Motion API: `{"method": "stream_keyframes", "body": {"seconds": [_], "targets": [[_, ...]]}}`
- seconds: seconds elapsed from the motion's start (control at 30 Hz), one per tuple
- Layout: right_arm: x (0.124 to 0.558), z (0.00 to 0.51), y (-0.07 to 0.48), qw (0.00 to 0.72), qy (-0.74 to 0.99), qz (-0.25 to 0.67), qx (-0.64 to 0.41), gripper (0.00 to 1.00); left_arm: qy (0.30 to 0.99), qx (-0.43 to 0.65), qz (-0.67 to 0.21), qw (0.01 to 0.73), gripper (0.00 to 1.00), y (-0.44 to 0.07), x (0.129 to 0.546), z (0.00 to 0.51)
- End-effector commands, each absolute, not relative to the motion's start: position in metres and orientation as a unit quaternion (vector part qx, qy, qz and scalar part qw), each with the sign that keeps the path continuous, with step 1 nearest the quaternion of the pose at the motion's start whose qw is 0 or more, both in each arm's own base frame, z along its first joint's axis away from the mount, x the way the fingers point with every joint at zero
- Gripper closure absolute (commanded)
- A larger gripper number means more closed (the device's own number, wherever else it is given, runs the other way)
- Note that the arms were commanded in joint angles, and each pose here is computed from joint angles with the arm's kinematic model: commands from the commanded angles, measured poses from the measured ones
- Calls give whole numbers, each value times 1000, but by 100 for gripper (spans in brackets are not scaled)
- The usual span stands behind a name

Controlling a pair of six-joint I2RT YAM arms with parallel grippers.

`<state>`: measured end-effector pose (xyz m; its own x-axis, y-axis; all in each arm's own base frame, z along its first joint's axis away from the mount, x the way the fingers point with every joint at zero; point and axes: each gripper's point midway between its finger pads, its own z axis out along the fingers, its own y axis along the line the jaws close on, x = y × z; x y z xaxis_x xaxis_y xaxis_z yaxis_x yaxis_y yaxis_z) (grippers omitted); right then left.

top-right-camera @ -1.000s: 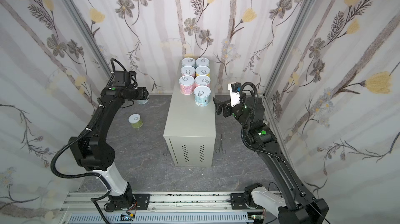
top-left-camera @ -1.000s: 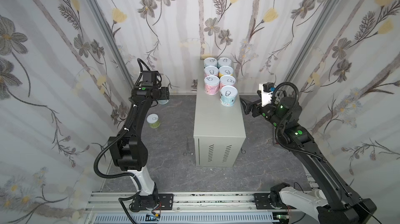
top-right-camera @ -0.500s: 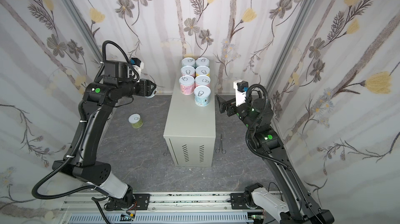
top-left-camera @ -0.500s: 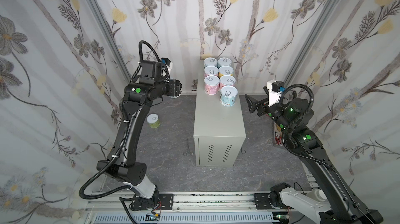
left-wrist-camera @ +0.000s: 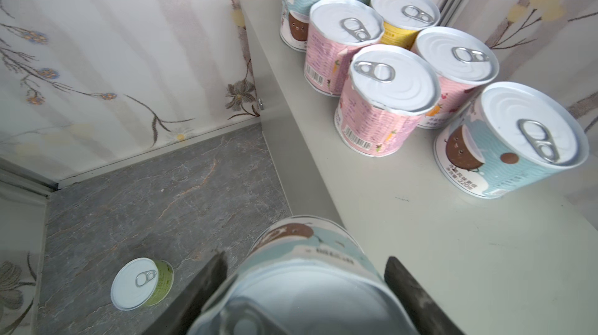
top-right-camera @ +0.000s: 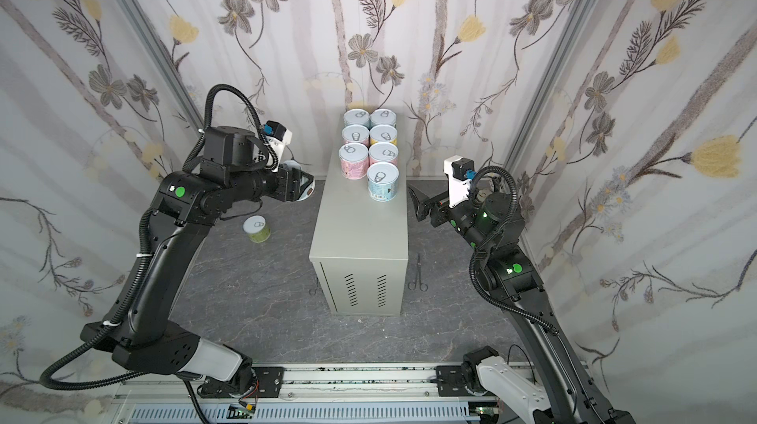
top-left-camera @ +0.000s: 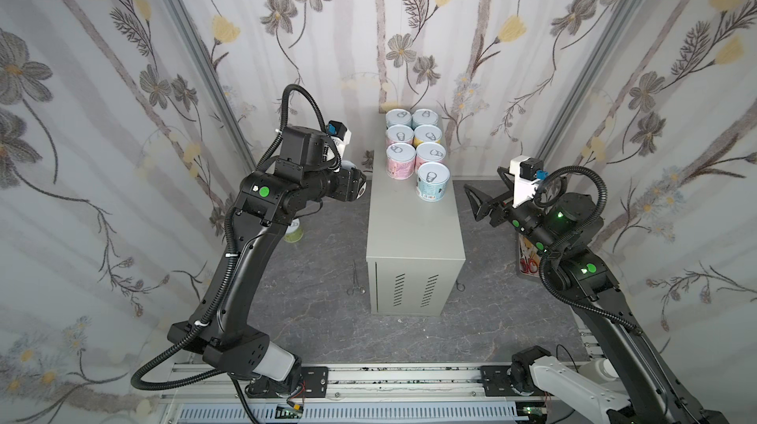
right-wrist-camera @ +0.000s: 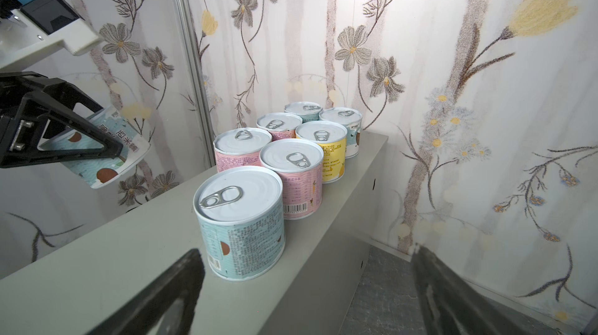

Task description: Place and organize the canned foods onto the counter

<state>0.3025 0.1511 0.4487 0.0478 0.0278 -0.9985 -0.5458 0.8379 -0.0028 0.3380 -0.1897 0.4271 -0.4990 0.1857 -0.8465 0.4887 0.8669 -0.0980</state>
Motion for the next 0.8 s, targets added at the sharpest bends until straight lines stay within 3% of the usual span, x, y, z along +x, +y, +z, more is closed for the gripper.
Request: {"method": "stream_keyframes", "body": {"seconds": [0.0,0.77], "targets": [[297,452,155,699,650,219,-204,0,834,197,-175,485,43,-201,340,441],[295,441,160,684,657,224,-223,0,834,288,-158,443,41,-280,342,415]]}}
